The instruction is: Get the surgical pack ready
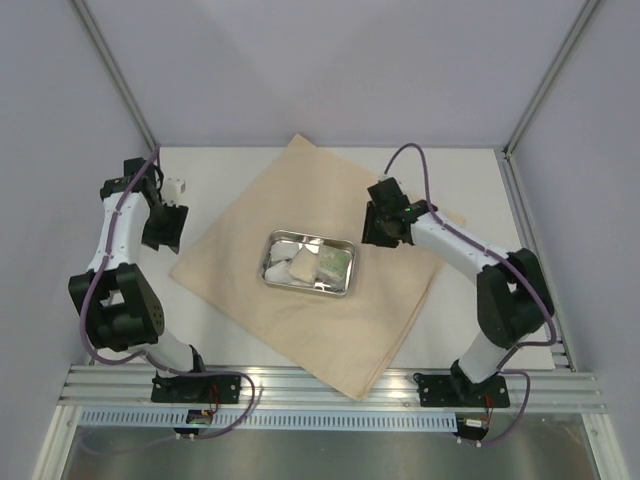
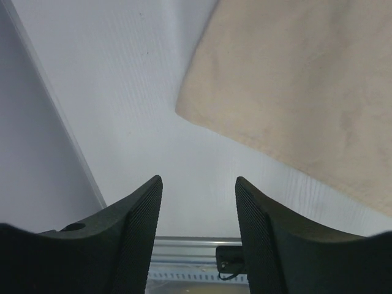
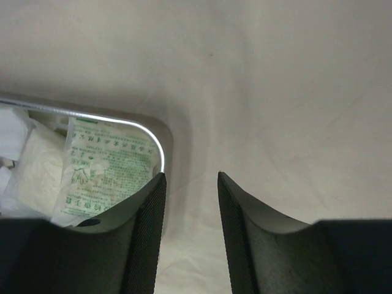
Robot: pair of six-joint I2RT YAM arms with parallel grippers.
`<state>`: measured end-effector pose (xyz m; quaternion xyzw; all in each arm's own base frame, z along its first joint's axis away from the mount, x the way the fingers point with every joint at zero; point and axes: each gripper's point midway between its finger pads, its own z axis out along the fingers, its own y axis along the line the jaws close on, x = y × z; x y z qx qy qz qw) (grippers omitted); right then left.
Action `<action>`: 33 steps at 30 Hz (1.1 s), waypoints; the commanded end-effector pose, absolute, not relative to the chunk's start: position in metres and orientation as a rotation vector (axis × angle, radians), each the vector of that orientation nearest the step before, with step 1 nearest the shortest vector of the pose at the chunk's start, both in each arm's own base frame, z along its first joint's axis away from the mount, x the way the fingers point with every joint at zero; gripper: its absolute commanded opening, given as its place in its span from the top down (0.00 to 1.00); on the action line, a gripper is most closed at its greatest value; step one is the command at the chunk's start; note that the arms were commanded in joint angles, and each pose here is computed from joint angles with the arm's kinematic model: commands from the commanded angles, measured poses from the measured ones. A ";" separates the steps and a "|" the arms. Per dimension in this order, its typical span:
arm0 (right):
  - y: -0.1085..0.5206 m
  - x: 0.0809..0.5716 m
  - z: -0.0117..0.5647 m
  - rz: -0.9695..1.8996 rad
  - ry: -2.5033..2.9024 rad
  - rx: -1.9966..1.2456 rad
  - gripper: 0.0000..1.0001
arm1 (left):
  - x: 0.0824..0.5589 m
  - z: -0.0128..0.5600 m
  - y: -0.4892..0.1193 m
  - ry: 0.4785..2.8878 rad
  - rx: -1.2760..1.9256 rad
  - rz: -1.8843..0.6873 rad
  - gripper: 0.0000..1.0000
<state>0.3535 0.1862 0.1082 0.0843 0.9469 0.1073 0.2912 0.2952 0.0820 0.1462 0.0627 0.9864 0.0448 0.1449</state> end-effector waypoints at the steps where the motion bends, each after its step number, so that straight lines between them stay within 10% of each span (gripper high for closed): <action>1: 0.224 0.350 0.104 0.349 2.591 0.058 0.59 | 0.302 0.131 0.099 2.846 0.113 0.110 0.41; 14: 0.250 0.322 0.051 0.421 2.769 0.019 0.63 | 0.293 0.051 0.095 3.028 0.064 0.029 0.37; 23: 0.222 0.343 0.059 0.198 2.718 -0.176 0.95 | 0.300 0.048 0.093 3.012 0.064 -0.002 0.37; 33: 0.191 0.358 0.053 0.083 2.733 -0.233 0.98 | 0.299 0.053 0.091 3.002 0.074 -0.017 0.37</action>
